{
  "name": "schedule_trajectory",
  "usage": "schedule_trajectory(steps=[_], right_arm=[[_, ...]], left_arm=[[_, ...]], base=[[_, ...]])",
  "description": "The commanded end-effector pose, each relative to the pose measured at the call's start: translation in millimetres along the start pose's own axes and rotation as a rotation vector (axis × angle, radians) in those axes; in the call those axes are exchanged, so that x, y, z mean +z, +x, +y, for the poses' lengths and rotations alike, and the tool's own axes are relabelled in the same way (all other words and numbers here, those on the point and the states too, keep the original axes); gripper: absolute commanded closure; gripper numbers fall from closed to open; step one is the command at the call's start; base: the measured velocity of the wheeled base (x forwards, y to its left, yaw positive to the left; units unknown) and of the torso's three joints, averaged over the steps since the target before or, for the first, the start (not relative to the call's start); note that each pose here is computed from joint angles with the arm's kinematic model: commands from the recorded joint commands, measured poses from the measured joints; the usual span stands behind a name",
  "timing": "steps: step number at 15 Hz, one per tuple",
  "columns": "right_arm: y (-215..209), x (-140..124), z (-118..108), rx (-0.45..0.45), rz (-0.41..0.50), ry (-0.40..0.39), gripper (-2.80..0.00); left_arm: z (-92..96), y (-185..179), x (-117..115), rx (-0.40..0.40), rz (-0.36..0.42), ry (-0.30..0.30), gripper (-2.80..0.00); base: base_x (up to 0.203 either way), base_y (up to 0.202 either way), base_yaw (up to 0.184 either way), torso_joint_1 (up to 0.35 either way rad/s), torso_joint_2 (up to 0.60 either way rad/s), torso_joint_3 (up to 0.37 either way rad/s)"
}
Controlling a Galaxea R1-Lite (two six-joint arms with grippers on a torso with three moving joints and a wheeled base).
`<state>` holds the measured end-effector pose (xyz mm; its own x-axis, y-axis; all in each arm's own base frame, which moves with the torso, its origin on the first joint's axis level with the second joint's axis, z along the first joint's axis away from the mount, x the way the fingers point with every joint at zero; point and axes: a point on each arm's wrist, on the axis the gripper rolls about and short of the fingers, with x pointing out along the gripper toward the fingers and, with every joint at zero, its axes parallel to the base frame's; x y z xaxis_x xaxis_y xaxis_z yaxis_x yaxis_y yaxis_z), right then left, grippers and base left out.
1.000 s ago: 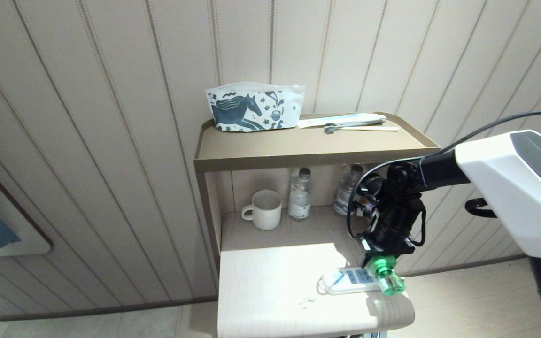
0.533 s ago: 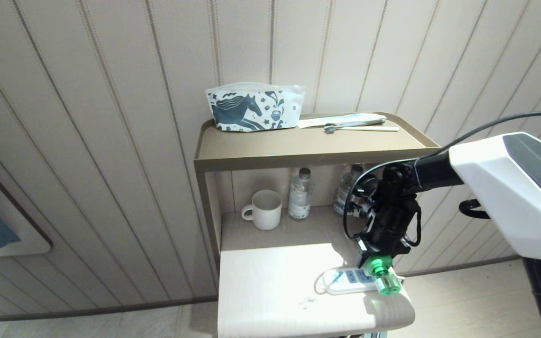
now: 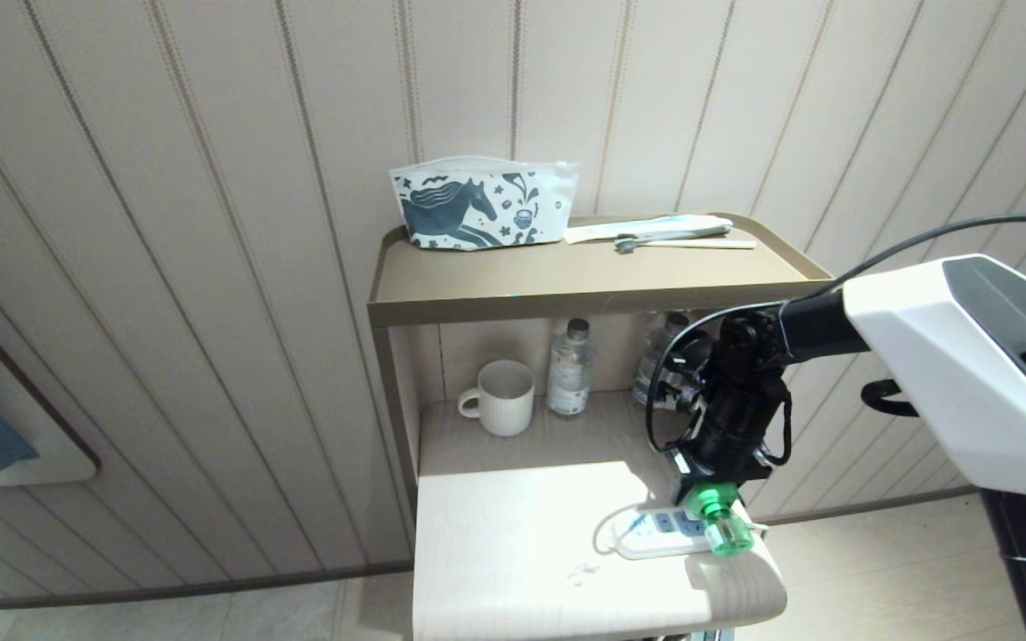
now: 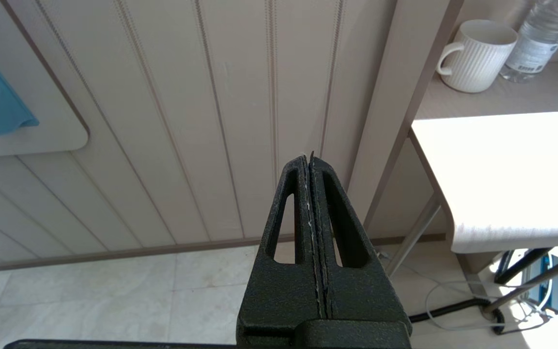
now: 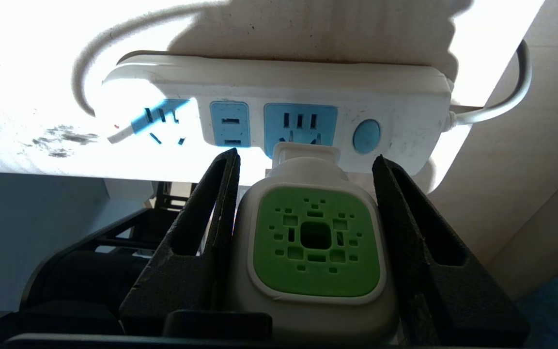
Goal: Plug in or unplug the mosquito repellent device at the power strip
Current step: Insert the plug into the socket
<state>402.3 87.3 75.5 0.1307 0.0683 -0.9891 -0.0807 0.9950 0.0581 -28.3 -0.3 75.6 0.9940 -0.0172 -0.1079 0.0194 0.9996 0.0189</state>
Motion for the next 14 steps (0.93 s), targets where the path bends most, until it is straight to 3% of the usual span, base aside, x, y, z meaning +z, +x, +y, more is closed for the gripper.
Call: schedule_trajectory(steps=[1, 14], right_arm=[[3.2, -0.1, 0.0, -0.001, 0.009, 0.001, 0.0], [6.6, 3.8, 8.1, 0.005, -0.012, -0.018, 0.0]], left_arm=[[0.0, 0.1, -0.1, 0.0, 0.002, 0.001, 0.0], [0.0, 0.1, -0.1, 0.0, 0.002, 0.001, 0.0]], base=[[0.0, 0.0, 0.0, 0.0, 0.0, 0.0], [0.0, 0.0, 0.0, 0.0, 0.0, 0.0]])
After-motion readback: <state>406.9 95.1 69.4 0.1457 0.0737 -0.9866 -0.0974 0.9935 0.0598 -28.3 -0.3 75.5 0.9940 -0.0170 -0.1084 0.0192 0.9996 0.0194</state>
